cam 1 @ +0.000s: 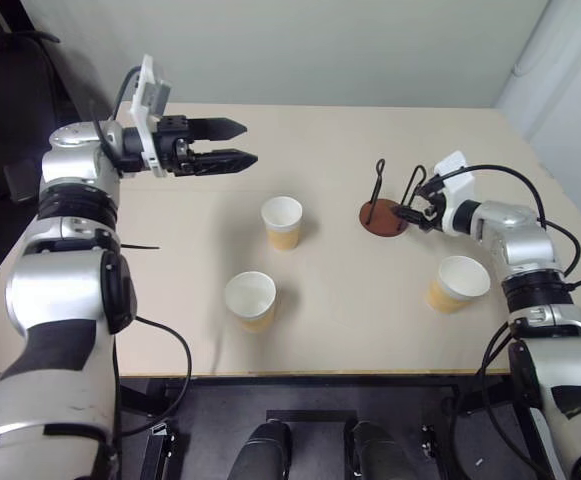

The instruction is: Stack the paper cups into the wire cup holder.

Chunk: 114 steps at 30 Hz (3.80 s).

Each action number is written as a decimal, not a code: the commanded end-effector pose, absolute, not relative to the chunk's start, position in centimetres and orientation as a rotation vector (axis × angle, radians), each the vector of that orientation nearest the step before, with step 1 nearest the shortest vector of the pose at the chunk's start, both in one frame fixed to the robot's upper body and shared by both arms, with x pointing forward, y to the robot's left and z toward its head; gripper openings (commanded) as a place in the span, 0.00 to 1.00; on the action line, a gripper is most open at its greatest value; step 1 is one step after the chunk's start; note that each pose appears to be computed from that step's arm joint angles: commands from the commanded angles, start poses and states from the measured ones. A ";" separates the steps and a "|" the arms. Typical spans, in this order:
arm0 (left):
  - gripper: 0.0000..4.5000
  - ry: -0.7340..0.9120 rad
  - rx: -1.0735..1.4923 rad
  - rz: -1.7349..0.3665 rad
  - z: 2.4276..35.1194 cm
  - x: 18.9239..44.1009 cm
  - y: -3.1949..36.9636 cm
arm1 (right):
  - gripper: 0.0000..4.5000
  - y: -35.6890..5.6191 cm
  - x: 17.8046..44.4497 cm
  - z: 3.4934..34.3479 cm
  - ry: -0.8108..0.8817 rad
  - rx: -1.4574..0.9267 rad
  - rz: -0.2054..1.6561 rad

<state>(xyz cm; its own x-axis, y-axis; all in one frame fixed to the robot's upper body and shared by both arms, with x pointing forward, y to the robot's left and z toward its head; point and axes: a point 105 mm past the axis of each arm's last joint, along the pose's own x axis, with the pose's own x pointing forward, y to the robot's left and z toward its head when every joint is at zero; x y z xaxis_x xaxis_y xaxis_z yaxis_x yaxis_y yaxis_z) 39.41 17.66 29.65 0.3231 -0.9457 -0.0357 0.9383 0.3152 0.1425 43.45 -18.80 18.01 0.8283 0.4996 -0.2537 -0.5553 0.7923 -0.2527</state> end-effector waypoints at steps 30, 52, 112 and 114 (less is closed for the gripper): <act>1.00 -0.065 0.205 -1.271 31.0 38.9 17.6 | 0.00 -14.1 35.5 20.6 0.232 -0.400 1.041; 1.00 -0.033 0.225 -1.282 30.8 38.6 17.6 | 0.00 -15.2 37.1 18.7 0.257 -0.390 0.979; 1.00 0.247 0.395 -1.470 26.9 36.2 16.0 | 0.95 -19.7 34.3 26.8 0.168 -0.136 0.838; 1.00 0.246 0.408 -1.463 26.9 36.3 16.1 | 0.95 -19.5 32.4 27.3 0.207 -0.177 0.880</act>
<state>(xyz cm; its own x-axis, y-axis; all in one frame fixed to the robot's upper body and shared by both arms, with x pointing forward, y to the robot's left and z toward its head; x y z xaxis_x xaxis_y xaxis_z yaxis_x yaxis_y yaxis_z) 36.56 16.18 25.53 0.1143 -0.9086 -0.4016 0.9930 0.0926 0.0733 34.10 -19.99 25.43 0.6472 0.7109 -0.2754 -0.7459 0.6650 -0.0362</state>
